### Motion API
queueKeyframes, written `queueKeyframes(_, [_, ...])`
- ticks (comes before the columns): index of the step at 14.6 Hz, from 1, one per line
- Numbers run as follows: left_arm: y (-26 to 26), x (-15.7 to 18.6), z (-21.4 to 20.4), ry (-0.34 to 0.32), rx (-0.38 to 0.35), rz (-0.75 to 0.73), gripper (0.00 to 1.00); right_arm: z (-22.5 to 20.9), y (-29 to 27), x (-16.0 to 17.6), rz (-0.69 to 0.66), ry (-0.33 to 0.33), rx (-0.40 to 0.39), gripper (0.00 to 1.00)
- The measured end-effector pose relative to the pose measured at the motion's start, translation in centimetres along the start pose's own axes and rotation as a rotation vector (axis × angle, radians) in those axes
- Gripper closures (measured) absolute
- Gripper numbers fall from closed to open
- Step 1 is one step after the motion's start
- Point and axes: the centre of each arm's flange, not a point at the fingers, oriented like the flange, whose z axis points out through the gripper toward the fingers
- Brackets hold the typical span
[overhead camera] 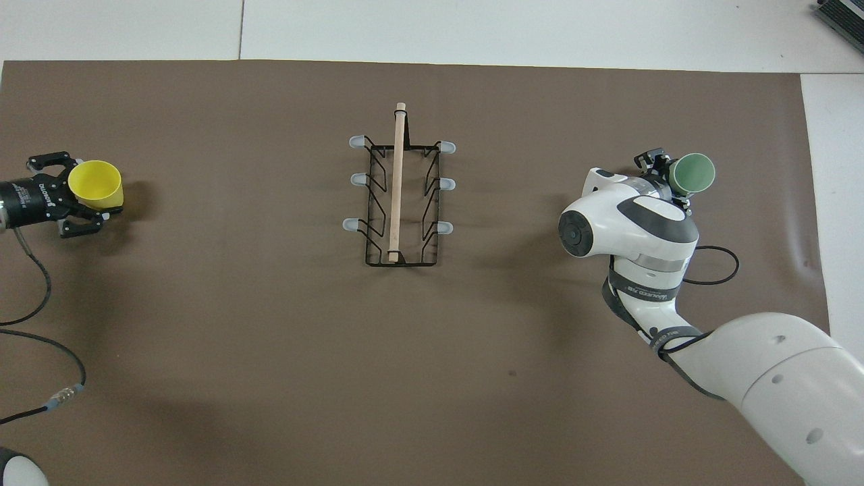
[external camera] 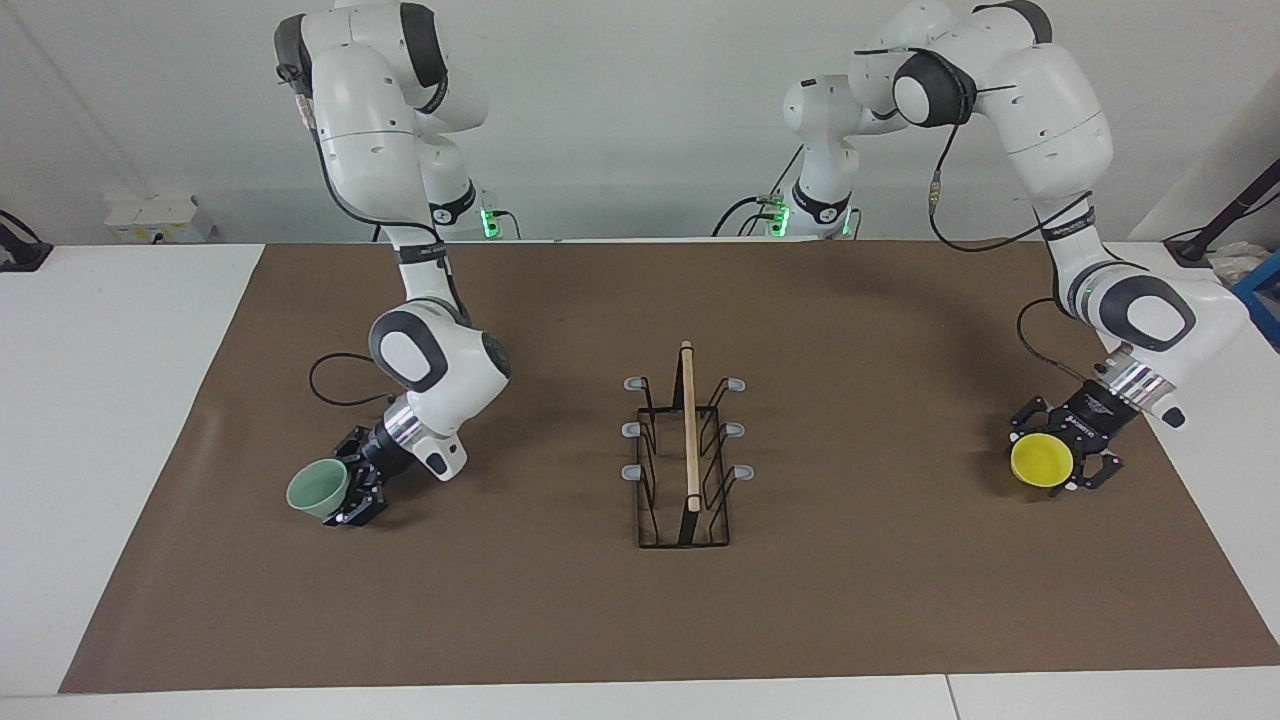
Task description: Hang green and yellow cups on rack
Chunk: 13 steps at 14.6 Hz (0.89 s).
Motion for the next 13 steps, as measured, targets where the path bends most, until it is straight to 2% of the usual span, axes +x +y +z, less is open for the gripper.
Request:
queueKeyframes(1, [0.1,-0.5,0.2,0.005,-0.005,0.014,0.32,-0.6,0.2,-0.4,0.034,0.029,0.015,0.32])
queueKeyframes(4, [1.3,-3.4,-0.9,0.007,-0.041,0.078,0.32,-3.0,0.9,-2.6,0.151,0.108,0.063,0.32])
queueKeyframes(7, [3.0,-7.8,-3.6,0.016,-0.070,0.177,0.32,-6.9,1.7,-5.5,0.237,0.215,0.108,0.32])
queueKeyframes(9, [3.9,-10.9,-5.7,0.072,-0.058,0.282,0.32,-9.7,1.9,-7.8,0.332,0.307,0.164,0.32])
queueKeyframes(13, [4.4,-17.5,-8.1,0.228,-0.004,0.492,0.32,-14.5,1.9,-11.0,0.489,0.480,0.245,0.32])
